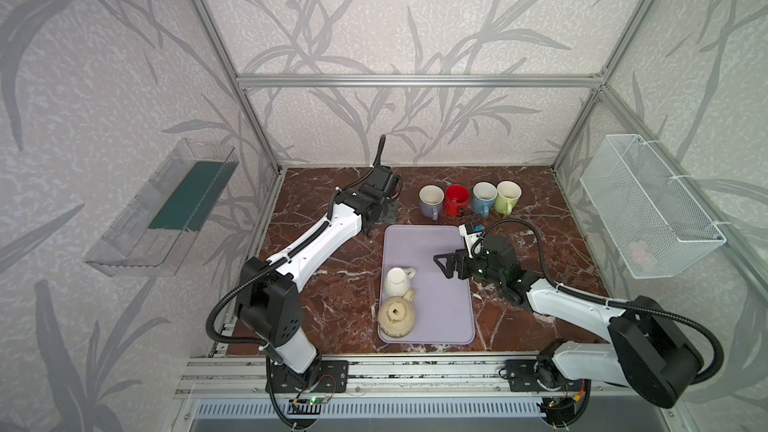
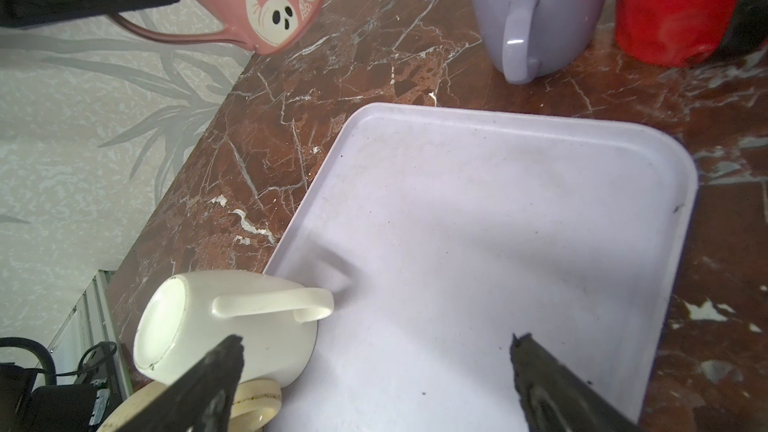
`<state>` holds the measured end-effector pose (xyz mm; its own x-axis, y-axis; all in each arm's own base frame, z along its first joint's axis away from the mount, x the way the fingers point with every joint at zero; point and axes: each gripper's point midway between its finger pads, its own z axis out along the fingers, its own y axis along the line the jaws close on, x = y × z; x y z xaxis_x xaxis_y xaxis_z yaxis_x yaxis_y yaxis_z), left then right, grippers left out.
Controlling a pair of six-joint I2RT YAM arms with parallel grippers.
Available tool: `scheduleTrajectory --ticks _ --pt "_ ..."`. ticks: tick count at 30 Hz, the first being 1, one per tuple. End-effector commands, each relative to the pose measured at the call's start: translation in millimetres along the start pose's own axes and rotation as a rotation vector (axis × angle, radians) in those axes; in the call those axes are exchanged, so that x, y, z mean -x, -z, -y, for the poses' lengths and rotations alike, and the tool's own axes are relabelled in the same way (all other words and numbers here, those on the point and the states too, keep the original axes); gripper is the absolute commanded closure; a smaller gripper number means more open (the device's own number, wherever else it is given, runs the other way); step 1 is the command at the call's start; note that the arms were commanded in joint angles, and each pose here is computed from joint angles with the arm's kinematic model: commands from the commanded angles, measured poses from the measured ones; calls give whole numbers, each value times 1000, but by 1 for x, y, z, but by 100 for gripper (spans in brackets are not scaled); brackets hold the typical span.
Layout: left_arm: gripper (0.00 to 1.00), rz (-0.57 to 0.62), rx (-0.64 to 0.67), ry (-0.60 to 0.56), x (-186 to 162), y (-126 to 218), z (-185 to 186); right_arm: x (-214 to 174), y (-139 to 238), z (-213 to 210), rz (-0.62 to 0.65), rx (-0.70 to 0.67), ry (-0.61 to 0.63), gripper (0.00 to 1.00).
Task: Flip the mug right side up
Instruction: 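Carry the pink mug upright with the left gripper and lower it beside the lavender mug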
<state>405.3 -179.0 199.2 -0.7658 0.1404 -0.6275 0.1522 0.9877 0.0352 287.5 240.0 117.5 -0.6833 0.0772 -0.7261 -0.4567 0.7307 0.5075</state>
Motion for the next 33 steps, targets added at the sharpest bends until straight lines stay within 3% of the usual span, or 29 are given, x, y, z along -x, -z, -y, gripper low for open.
scheduleTrajectory --ticks 1,12,33 --pt "100 128 -28 35 46 14 3 -1 -2 3 14 -9 8 1" --pt "100 81 -27 41 51 -19 8 -3 -4 4 13 -10 -3 1" --pt "100 45 -165 75 51 -73 47 -3 -3 3 20 1 -15 1"
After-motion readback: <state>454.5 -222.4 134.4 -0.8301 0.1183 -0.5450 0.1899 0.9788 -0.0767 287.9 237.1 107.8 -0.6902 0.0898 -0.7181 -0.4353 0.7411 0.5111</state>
